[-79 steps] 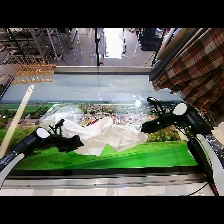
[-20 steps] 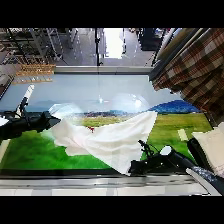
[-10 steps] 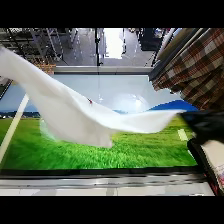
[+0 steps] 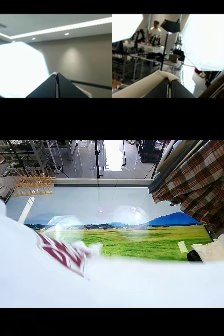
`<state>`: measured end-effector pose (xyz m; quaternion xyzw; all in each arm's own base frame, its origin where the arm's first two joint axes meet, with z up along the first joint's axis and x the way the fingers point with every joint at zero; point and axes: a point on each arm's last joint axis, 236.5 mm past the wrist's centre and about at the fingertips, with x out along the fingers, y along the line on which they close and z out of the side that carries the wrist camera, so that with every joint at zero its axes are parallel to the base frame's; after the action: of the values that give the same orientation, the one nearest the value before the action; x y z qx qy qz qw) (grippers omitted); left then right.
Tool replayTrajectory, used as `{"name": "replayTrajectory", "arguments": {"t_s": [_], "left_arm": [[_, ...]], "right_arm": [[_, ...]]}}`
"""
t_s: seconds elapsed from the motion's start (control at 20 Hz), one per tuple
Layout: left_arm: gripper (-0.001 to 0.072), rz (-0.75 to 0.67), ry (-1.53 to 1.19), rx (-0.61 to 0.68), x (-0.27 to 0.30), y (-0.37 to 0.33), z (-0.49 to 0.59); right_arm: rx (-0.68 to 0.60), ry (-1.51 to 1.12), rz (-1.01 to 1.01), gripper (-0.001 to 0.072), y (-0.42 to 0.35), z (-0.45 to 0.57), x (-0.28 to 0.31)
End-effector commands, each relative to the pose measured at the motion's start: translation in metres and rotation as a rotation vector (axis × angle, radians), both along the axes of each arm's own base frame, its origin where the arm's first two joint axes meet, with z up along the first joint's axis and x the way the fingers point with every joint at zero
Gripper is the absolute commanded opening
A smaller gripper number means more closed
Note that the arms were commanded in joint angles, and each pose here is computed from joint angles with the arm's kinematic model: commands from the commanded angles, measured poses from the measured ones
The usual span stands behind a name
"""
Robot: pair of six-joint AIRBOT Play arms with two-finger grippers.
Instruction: Fold the clothes and pants, and hang the long-sleeved shirts on hangers.
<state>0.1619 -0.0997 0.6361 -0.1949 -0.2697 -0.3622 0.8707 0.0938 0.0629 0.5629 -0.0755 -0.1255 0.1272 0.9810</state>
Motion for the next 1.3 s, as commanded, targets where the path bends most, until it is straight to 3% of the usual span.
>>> {"name": "replayTrajectory", "arguments": {"t_s": [0.0, 0.2, 0.4, 0.55, 0.75, 0.8, 0.85, 0.9, 0.95, 1.05, 1.1, 1.15, 1.25], "left_arm": [[0.0004, 0.262, 0.362, 0.131, 0.077, 0.044, -0.078], [0.0004, 0.138, 0.742, 0.129, 0.177, 0.085, -0.211], [0.0004, 0.162, 1.067, 0.161, 0.317, 0.083, -0.394], [0.0003, 0.189, 1.159, 0.138, 0.409, 0.071, -0.491], [0.0004, 0.135, 1.279, 0.103, 0.469, 0.083, -0.568], [0.002, 0.123, 1.281, 0.105, 0.476, 0.087, -0.571], [0.0251, 0.125, 1.276, 0.109, 0.481, 0.092, -0.572], [0.0623, 0.141, 1.27, 0.119, 0.482, 0.1, -0.572], [0.07, 0.152, 1.279, 0.158, 0.476, 0.109, -0.574], [0.0669, 0.144, 1.425, 0.273, 0.439, 0.13, -0.594], [0.0583, 0.167, 1.6, 0.316, 0.404, 0.152, -0.616], [0.0544, 0.216, 1.8, 0.369, 0.363, 0.178, -0.639], [0.0529, 0.267, 2.133, 0.514, 0.278, 0.215, -0.668]], "right_arm": [[-0.04, 0.21, -0.069, 0.0011, -0.014, -0.044, 0.066], [-0.061, 0.677, -0.066, 0.0011, -0.015, -0.182, 0.207], [-0.004, 0.99, -0.091, 0.0012, -0.018, -0.351, 0.335], [0.06, 1.017, -0.129, 0.0012, -0.022, -0.447, 0.425], [0.192, 0.909, -0.191, 0.0012, -0.031, -0.534, 0.508], [0.198, 0.888, -0.205, 0.0047, -0.035, -0.543, 0.517], [0.199, 0.885, -0.21, 0.0323, -0.036, -0.548, 0.519], [0.179, 0.896, -0.213, 0.0501, -0.04, -0.551, 0.517], [0.149, 0.936, -0.207, 0.05, -0.044, -0.553, 0.511], [0.152, 1.109, -0.197, 0.0502, -0.061, -0.565, 0.485], [0.179, 1.226, -0.192, 0.0502, -0.074, -0.575, 0.463], [0.217, 1.342, -0.18, 0.0524, -0.088, -0.586, 0.439], [0.254, 1.561, -0.055, 0.0525, -0.097, -0.604, 0.381]]}}
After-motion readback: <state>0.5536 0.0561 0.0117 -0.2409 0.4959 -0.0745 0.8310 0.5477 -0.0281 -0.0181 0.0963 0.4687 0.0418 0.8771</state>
